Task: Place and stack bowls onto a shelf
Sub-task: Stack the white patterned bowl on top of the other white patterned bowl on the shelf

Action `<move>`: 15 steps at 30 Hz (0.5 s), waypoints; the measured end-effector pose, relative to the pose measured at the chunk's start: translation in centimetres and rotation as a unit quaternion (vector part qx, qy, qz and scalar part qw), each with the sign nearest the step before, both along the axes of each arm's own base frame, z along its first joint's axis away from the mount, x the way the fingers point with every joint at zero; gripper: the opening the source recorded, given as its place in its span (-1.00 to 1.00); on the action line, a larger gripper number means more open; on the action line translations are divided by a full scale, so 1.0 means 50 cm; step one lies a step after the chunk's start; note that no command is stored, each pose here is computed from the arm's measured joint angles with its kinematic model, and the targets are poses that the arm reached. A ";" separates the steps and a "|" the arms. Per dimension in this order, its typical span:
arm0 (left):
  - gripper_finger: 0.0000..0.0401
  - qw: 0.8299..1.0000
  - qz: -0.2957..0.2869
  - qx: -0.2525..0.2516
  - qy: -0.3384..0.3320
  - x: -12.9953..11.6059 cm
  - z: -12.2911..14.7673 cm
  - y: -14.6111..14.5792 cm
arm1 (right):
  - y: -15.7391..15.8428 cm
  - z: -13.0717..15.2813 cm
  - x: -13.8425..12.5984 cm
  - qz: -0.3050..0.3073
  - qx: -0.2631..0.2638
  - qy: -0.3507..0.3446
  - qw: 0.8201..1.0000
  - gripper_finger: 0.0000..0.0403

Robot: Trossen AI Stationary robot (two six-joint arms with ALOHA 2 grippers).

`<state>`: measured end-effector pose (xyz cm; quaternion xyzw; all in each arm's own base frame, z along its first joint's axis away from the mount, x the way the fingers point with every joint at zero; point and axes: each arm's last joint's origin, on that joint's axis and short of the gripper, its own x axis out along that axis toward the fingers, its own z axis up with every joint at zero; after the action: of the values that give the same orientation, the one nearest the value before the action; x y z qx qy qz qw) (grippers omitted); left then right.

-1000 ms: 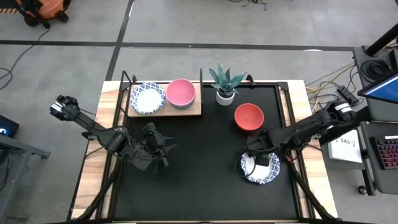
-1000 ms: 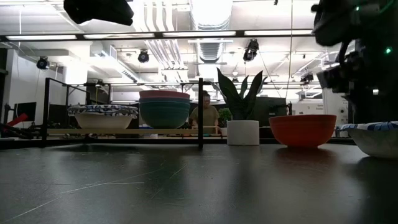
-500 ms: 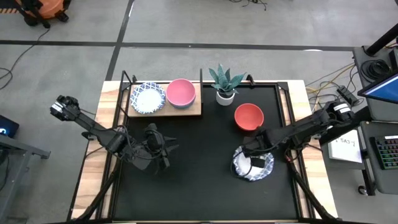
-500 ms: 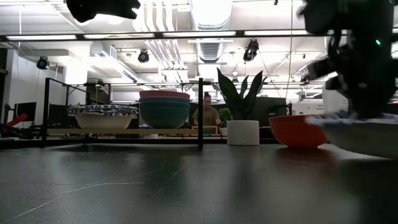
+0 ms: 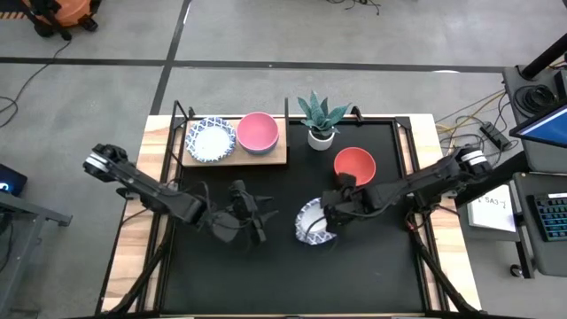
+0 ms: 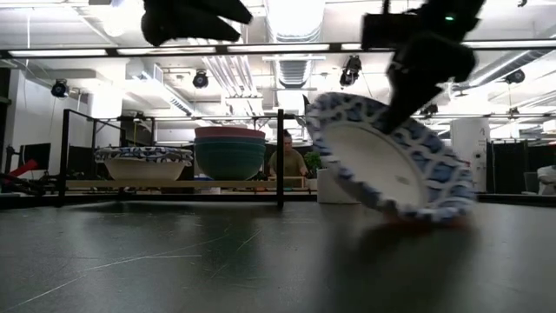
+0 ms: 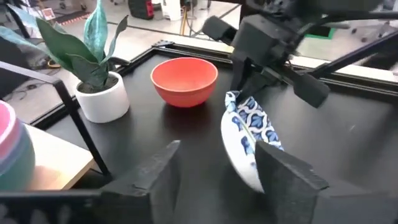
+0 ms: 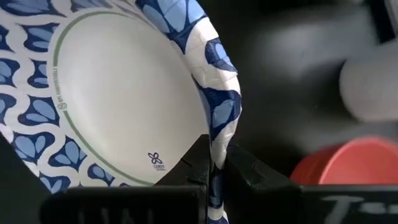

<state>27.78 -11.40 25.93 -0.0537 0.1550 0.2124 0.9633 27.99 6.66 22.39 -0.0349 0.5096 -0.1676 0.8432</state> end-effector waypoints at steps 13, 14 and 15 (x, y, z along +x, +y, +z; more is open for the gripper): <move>0.15 0.998 -0.014 -0.045 0.038 0.061 -0.082 0.012 | 0.030 0.016 0.124 0.067 -0.085 0.020 0.994 -0.94; 0.15 0.998 -0.011 -0.049 0.038 0.062 -0.084 0.013 | 0.031 0.018 0.128 0.070 -0.092 0.019 0.993 -0.94; 0.15 0.998 -0.010 -0.053 0.039 0.064 -0.087 0.013 | 0.031 0.021 0.131 0.072 -0.098 0.017 0.992 -0.94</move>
<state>30.96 -10.74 21.58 -0.0948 0.2038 0.1963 0.9544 34.56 8.22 23.44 -0.1572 0.5014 -0.1547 0.8366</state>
